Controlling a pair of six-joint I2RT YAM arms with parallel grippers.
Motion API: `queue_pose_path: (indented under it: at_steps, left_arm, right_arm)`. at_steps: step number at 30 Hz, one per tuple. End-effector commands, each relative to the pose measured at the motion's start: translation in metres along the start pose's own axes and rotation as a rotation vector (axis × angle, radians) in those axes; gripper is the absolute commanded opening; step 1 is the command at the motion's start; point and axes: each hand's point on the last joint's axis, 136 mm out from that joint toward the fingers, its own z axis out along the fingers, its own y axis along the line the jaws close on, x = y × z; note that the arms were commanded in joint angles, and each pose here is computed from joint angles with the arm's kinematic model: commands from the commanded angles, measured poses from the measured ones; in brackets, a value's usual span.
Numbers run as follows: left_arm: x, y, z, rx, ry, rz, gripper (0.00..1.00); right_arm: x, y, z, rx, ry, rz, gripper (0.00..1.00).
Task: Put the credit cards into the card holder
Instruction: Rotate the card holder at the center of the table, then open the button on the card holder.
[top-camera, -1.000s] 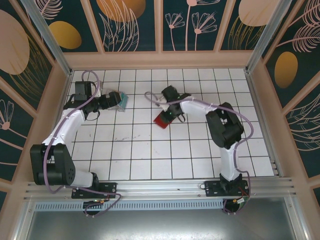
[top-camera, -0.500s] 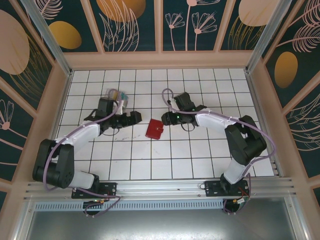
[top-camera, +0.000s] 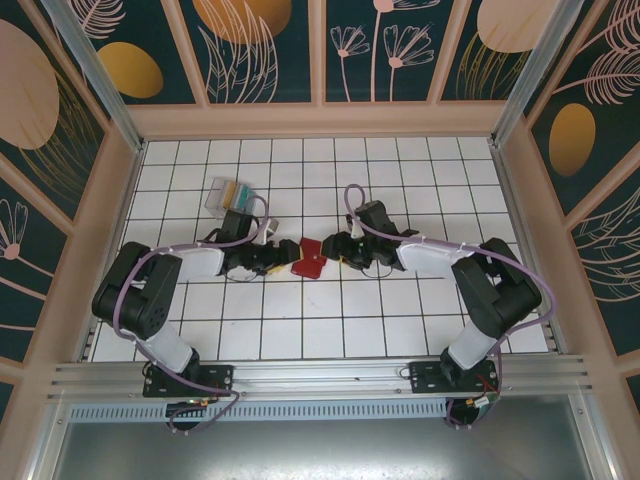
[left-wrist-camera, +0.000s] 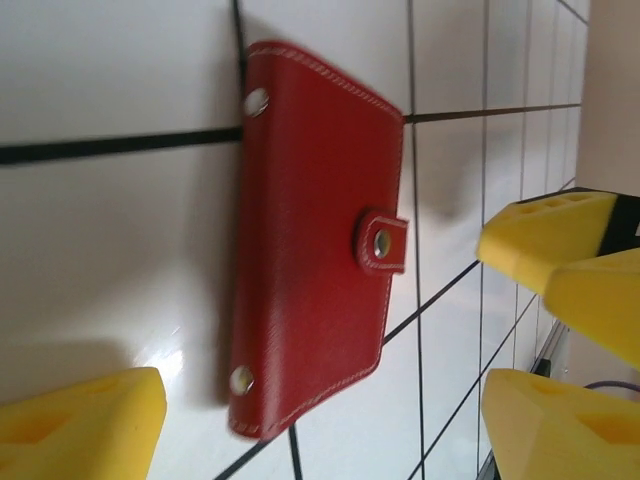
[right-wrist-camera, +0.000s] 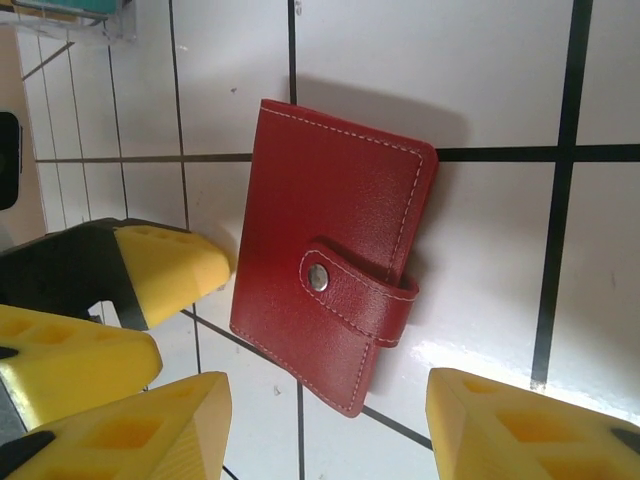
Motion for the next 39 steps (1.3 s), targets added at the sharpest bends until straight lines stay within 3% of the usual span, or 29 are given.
queue_pose_path:
  at_steps: [1,11,15,21,22,25,28,33,39]
  left_arm:
    - [0.005,-0.012,0.018,0.052,0.045,0.015,0.79]
    - [0.043,-0.062,0.042,0.169,0.159,0.059,0.79]
    - [0.034,-0.060,0.042,0.128,0.100,0.055,0.79]
    - [0.020,-0.053,0.027,0.021,0.011,0.053,0.78]
    - [0.018,-0.048,0.025,-0.001,0.000,0.039,0.75]
    - [0.012,-0.035,0.020,-0.037,-0.030,-0.004,0.49]
    - [0.003,-0.026,0.018,-0.069,-0.050,-0.032,0.33]
    - [-0.012,-0.010,0.016,-0.183,-0.103,-0.040,0.30]
    - [-0.017,-0.002,0.020,-0.206,-0.122,-0.061,0.32]
  right_arm:
    - [-0.008,0.002,0.002,-0.027,-0.010,0.035,0.55]
    - [-0.036,-0.029,-0.024,0.045,-0.100,0.128,0.55]
    - [-0.044,-0.043,-0.031,0.099,-0.105,0.110,0.54]
    - [-0.041,-0.045,-0.035,0.191,-0.063,-0.098,0.54]
    - [-0.038,-0.041,-0.032,0.197,-0.047,-0.151,0.54]
    - [-0.031,-0.034,-0.022,0.260,-0.008,-0.280,0.54]
    - [-0.023,-0.030,-0.009,0.325,0.010,-0.352,0.54]
    - [-0.020,-0.020,0.009,0.394,0.000,-0.458,0.48]
    - [-0.018,-0.015,0.028,0.442,0.032,-0.560,0.40]
